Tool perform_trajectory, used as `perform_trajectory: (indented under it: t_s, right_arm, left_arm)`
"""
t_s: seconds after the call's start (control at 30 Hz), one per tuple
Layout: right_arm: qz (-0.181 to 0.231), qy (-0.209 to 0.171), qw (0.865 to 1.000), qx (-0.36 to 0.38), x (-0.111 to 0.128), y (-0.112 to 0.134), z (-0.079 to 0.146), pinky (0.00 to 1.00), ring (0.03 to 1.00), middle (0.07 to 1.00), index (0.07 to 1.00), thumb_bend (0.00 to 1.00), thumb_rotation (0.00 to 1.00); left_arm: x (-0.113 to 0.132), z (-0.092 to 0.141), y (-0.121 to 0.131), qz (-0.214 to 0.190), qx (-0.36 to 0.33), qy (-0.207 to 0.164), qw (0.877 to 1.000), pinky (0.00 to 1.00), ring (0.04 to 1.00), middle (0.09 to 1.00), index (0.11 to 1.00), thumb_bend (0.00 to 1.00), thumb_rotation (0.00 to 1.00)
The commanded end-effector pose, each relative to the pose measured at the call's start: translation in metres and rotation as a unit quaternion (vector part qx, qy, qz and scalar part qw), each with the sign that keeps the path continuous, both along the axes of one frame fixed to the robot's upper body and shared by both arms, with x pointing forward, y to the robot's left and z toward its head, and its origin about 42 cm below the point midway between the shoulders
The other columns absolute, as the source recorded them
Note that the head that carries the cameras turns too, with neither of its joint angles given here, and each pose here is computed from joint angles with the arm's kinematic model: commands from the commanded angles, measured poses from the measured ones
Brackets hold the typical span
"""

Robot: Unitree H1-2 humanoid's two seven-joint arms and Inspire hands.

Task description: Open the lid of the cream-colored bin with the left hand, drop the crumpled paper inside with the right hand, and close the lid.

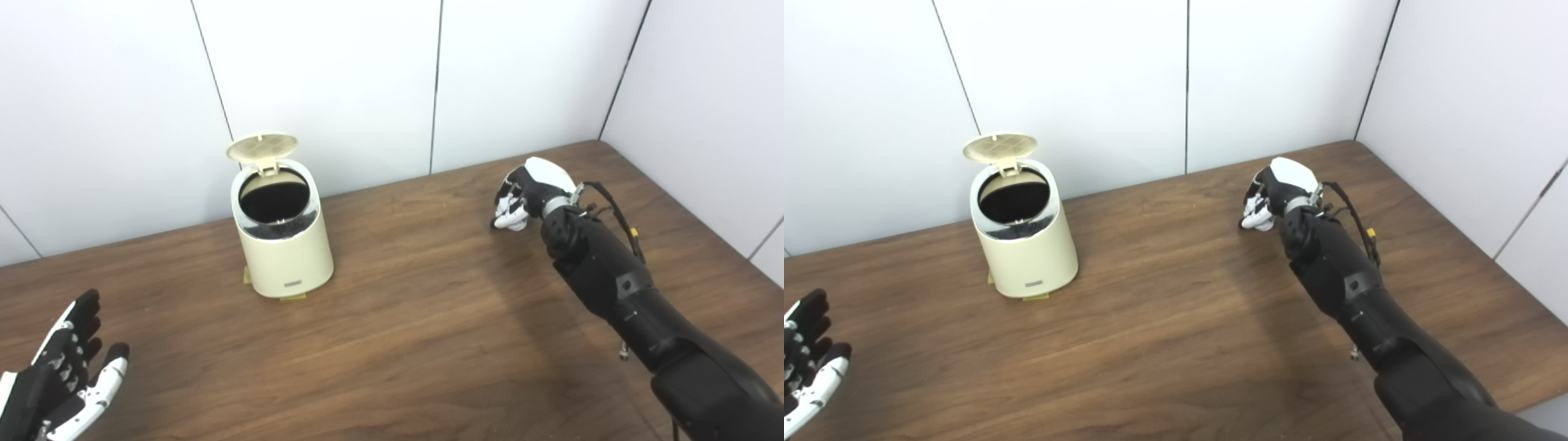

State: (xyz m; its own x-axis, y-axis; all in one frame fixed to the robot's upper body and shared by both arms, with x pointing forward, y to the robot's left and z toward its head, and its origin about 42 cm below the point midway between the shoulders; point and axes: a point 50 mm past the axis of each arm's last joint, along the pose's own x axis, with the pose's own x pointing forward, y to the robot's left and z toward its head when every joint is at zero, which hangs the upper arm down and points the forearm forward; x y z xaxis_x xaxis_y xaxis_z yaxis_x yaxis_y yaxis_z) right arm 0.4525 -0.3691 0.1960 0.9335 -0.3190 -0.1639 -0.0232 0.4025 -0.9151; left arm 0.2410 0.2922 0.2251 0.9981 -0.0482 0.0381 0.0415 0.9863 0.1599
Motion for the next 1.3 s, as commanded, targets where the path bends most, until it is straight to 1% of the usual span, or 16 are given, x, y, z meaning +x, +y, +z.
perform_trajectory:
  t_s: [0.0,0.23,0.37,0.5,0.57,0.63,0.7,0.73,0.77,0.8,0.87,0.93,1.03,1.07,1.2,1.27]
  right_arm:
    - [-0.006,-0.038,0.999,-0.007,0.013,-0.004,0.033,0.33,0.409,0.488,0.502,0.5,0.0]
    - [0.001,-0.099,0.995,-0.009,0.004,0.012,0.053,0.3,0.423,0.51,0.506,0.5,0.0]
    - [0.049,-0.132,0.99,-0.015,-0.01,0.032,0.069,0.32,0.393,0.49,0.52,0.5,0.0]
    - [0.113,-0.19,0.975,-0.031,-0.028,0.064,0.09,0.3,0.372,0.48,0.523,0.49,0.0]
    - [0.143,-0.21,0.966,-0.039,-0.034,0.078,0.1,0.39,0.371,0.482,0.523,0.5,0.0]
    - [0.167,-0.229,0.958,-0.046,-0.035,0.089,0.106,0.62,0.403,0.483,0.502,0.52,0.0]
    - [0.179,-0.243,0.953,-0.035,-0.033,0.098,0.109,0.68,0.43,0.482,0.491,0.52,0.0]
    - [0.186,-0.252,0.949,-0.023,-0.032,0.103,0.11,0.61,0.416,0.487,0.49,0.52,0.0]
    - [0.192,-0.261,0.946,-0.011,-0.032,0.109,0.112,0.58,0.396,0.493,0.497,0.52,0.0]
    - [0.198,-0.267,0.943,-0.002,-0.032,0.114,0.113,0.45,0.377,0.491,0.508,0.51,0.0]
    - [0.21,-0.276,0.938,0.014,-0.034,0.129,0.119,0.34,0.384,0.506,0.51,0.5,0.0]
    - [0.229,-0.288,0.929,0.034,-0.036,0.144,0.125,0.32,0.384,0.512,0.511,0.5,0.0]
    - [0.261,-0.304,0.915,0.052,-0.035,0.166,0.131,0.31,0.389,0.514,0.518,0.49,0.0]
    - [0.266,-0.306,0.912,0.052,-0.034,0.169,0.132,0.31,0.39,0.514,0.518,0.49,0.0]
    - [0.305,-0.339,0.887,0.066,-0.028,0.195,0.133,0.3,0.389,0.506,0.524,0.49,0.0]
    - [0.311,-0.347,0.882,0.067,-0.026,0.204,0.134,0.3,0.387,0.505,0.525,0.49,0.0]
  left_arm:
    - [0.001,0.013,0.0,0.004,0.003,-0.024,1.0,1.0,1.0,0.983,0.983,0.17,0.0]
    - [0.002,0.011,-0.005,0.0,-0.012,-0.02,1.0,1.0,1.0,1.0,1.0,0.15,0.0]
    - [0.001,0.008,-0.008,-0.002,-0.01,-0.018,1.0,1.0,1.0,1.0,1.0,0.16,0.0]
    - [0.002,0.002,-0.006,-0.005,-0.003,-0.008,1.0,1.0,1.0,1.0,1.0,0.18,0.0]
    - [0.003,-0.002,-0.006,-0.012,-0.007,-0.005,1.0,1.0,1.0,0.999,1.0,0.19,0.0]
    - [0.003,-0.006,-0.006,-0.019,-0.012,-0.004,1.0,1.0,1.0,0.995,0.998,0.2,0.0]
    - [0.004,-0.01,-0.008,-0.021,-0.01,-0.003,1.0,1.0,1.0,0.988,0.995,0.21,0.0]
    - [0.004,-0.012,-0.008,-0.02,-0.01,-0.002,1.0,1.0,0.998,0.981,0.993,0.23,0.0]
    - [0.004,-0.014,-0.009,-0.021,-0.013,-0.001,1.0,1.0,0.994,0.978,0.994,0.24,0.0]
    - [0.004,-0.016,-0.01,-0.021,-0.015,-0.001,1.0,1.0,0.991,0.977,0.995,0.26,0.0]
    - [0.005,-0.021,-0.01,-0.024,-0.017,0.002,1.0,1.0,0.985,0.975,0.993,0.3,0.03]
    - [0.004,-0.024,-0.011,-0.024,-0.01,0.006,1.0,1.0,0.976,0.966,0.987,0.33,0.1]
    - [0.005,-0.028,-0.012,-0.023,-0.002,0.008,1.0,1.0,0.968,0.956,0.977,0.34,0.13]
    - [0.005,-0.029,-0.013,-0.023,-0.002,0.008,1.0,1.0,0.969,0.956,0.976,0.34,0.14]
    - [0.008,-0.037,-0.014,-0.02,-0.014,0.013,1.0,1.0,0.97,0.952,0.972,0.37,0.15]
    - [0.009,-0.038,-0.016,-0.019,-0.011,0.014,1.0,1.0,0.965,0.946,0.968,0.39,0.15]
